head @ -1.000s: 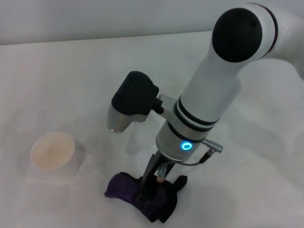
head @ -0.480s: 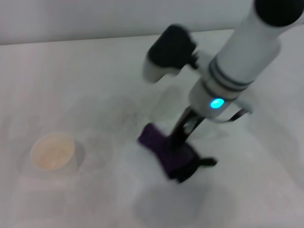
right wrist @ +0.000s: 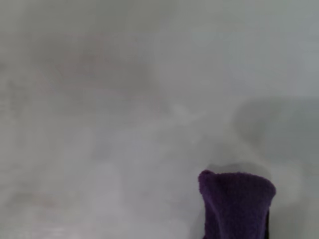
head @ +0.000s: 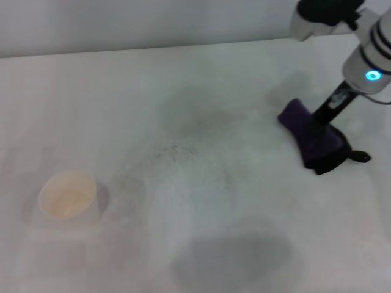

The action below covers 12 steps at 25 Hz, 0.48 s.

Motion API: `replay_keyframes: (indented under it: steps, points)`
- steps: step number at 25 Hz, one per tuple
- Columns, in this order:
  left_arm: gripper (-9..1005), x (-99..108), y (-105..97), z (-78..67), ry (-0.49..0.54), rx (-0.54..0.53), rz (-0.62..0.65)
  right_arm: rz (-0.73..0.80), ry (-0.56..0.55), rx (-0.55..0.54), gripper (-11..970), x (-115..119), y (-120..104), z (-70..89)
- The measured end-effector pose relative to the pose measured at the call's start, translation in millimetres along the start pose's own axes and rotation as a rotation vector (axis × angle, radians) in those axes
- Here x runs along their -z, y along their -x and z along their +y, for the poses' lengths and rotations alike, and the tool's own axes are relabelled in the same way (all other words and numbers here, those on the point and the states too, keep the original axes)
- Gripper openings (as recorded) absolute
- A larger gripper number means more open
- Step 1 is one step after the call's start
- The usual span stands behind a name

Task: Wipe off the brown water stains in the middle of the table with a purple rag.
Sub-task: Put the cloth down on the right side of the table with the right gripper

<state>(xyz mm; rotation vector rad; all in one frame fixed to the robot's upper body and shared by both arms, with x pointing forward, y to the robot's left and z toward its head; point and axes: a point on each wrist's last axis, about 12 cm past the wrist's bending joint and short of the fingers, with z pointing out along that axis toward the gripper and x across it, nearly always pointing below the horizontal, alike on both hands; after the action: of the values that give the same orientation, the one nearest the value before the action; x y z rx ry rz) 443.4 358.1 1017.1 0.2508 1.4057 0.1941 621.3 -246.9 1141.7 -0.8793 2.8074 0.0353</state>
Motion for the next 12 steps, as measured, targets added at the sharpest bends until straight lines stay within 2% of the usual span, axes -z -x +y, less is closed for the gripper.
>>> replay_keyframes:
  steps: [4,12]
  points:
    - [890,-4.7,1.5,-0.8,-0.005,-0.001,-0.010,-0.008,0.002,-0.030,83,-4.1,-4.6,-10.6]
    - [891,-11.1,3.5,-1.6,-0.013,-0.003,-0.022,-0.011,0.019,-0.006,85,-16.0,-0.9,-6.9]
